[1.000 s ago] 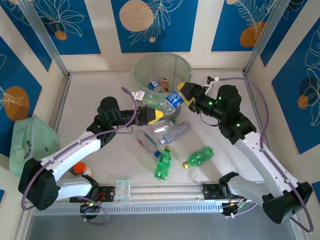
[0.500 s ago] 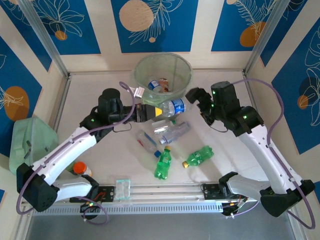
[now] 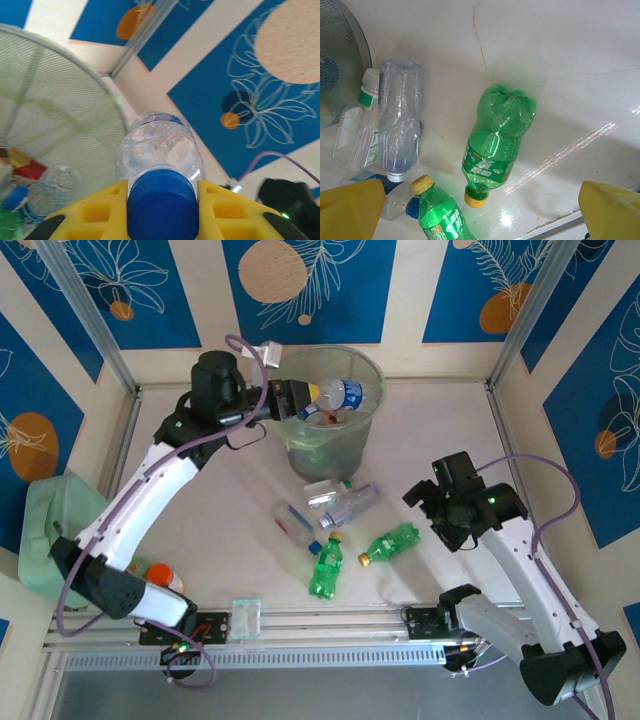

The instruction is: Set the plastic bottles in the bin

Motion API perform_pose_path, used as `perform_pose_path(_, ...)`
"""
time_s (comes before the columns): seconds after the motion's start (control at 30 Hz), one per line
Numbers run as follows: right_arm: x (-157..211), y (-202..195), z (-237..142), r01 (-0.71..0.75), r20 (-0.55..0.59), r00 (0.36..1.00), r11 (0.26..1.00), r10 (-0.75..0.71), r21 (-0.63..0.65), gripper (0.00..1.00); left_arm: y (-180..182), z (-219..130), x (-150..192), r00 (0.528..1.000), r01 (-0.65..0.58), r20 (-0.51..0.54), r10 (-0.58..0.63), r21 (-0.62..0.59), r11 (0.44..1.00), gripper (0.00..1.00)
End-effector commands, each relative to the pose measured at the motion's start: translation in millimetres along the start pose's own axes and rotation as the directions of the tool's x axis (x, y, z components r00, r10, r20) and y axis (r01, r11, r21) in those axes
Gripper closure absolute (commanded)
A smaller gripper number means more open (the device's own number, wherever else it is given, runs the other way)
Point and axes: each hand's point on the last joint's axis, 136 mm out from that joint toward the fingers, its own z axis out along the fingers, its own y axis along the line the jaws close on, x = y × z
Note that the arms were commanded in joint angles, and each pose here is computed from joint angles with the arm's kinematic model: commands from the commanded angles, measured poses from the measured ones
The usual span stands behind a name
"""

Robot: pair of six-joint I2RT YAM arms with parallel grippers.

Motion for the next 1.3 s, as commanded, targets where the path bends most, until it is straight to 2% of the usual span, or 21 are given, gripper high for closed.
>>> perform_pose_path(0.0, 11, -6, 5, 0.002, -0.059, 0.998, 1.0, -0.002, 0.005, 0.0, 21, 2, -23, 0.999, -0.005, 0.038, 0.009, -0.097, 0.995, 1.0)
perform_pose_path(0.1, 20, -6, 17, -0.013, -0.104, 0.994, 1.0, 0.012, -0.006, 0.0, 56, 12, -38, 0.995, 0.08, 0.08, -0.067, -0.172, 0.982, 1.0)
perform_pose_path(0.2, 25, -2, 25, -0.026, -0.131, 0.991, 0.999, 0.022, -0.03, 0.01, 75, 24, -51, 0.985, 0.14, 0.128, -0.119, -0.165, 0.976, 1.0)
perform_pose_path(0.37, 31, 0, 33, -0.022, -0.15, 0.989, 0.999, 0.018, -0.026, 0.01, 98, 43, -69, 0.975, 0.168, 0.176, -0.134, -0.196, 0.966, 0.98)
perform_pose_path(0.43, 33, 0, 37, -0.023, -0.155, 0.988, 1.0, 0.02, -0.018, 0.01, 109, 47, -72, 0.972, 0.184, 0.188, -0.14, -0.237, 0.954, 0.66)
perform_pose_path(0.5, 35, 0, 42, -0.024, -0.162, 0.987, 1.0, 0.022, -0.011, 0.01, 116, 50, -75, 0.971, 0.186, 0.197, -0.138, -0.252, 0.95, 0.48)
perform_pose_path(0.6, 39, 5, 50, -0.024, -0.182, 0.983, 1.0, 0.022, -0.012, 0.01, 119, 50, -76, 0.969, 0.187, 0.206, -0.135, -0.263, 0.946, 0.33)
perform_pose_path(0.7, 39, 11, 59, -0.026, -0.195, 0.981, 0.999, 0.021, -0.021, 0.01, 119, 42, -79, 0.969, 0.178, 0.219, -0.117, -0.286, 0.942, 0.24)
perform_pose_path(0.87, 38, 22, 72, -0.019, -0.211, 0.977, 0.999, 0.012, -0.032, 0.01, 99, 20, -84, 0.967, 0.148, 0.243, -0.08, -0.278, 0.949, 0.22)
perform_pose_path(1.0, 36, 26, 82, -0.013, -0.219, 0.976, 1.0, 0.009, -0.017, 0.01, 68, -7, -81, 0.965, 0.117, 0.256, -0.059, -0.217, 0.969, 0.23)
perform_pose_path(1.13, 35, 27, 90, -0.018, -0.217, 0.976, 1.0, 0.017, -0.006, 0.02, 39, -33, -57, 0.968, 0.084, 0.246, -0.056, -0.104, 0.991, 0.24)
perform_pose_path(1.27, 35, 21, 97, -0.03, -0.223, 0.974, 0.999, 0.037, 0.034, 0.03, 21, -57, -14, 0.979, 0.065, 0.196, -0.062, -0.012, 0.998, 0.24)
